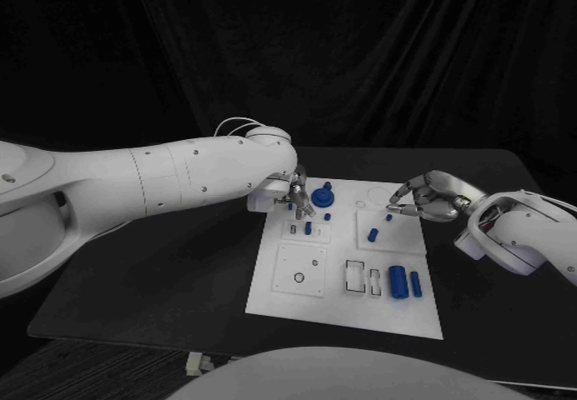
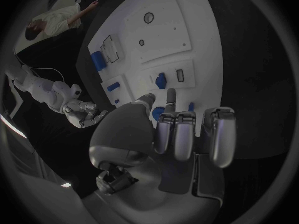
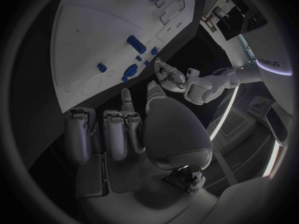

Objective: Assemble the parts on the task board

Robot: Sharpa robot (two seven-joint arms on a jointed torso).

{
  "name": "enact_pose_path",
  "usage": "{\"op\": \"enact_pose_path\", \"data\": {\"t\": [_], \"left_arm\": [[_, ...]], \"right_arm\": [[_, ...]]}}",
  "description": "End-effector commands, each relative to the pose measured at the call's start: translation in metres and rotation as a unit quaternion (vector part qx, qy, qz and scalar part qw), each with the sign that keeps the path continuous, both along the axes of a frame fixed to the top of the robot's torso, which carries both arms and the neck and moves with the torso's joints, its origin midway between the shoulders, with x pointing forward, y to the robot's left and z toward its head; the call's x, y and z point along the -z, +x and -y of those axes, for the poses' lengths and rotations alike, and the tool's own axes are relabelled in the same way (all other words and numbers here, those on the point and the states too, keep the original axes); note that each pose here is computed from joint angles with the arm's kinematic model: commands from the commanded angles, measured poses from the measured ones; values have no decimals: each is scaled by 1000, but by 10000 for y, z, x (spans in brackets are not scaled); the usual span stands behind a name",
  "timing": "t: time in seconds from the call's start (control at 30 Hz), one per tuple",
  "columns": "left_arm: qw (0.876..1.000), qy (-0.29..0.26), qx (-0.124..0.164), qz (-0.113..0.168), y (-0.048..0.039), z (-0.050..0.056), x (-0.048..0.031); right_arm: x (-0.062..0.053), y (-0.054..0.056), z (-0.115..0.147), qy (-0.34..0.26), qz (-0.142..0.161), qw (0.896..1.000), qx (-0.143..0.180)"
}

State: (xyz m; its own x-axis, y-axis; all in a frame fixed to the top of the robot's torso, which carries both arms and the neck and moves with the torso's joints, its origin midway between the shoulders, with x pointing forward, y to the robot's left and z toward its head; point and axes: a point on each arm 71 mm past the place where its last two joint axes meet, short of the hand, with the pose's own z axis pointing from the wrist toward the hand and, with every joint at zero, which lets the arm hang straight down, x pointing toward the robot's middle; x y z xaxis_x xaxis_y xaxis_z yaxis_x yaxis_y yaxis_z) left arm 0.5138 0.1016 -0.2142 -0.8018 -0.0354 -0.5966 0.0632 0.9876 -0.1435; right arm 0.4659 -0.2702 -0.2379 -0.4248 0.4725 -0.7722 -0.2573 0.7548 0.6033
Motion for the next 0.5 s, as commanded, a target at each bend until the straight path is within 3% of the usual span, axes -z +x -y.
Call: {"op": "enact_pose_path", "data": {"t": [0.03,0.2,0.5], "left_arm": [[999,-24,20,-18,14,33,-18],[998,-36,0,-59,85,0,0],[995,-9,-10,-94,175,-29,24]], "right_arm": [[17,-10,4,-3,-7,1000,3],[18,-12,5,-3,-8,1000,2],[26,-8,4,-4,-11,1000,1]]}}
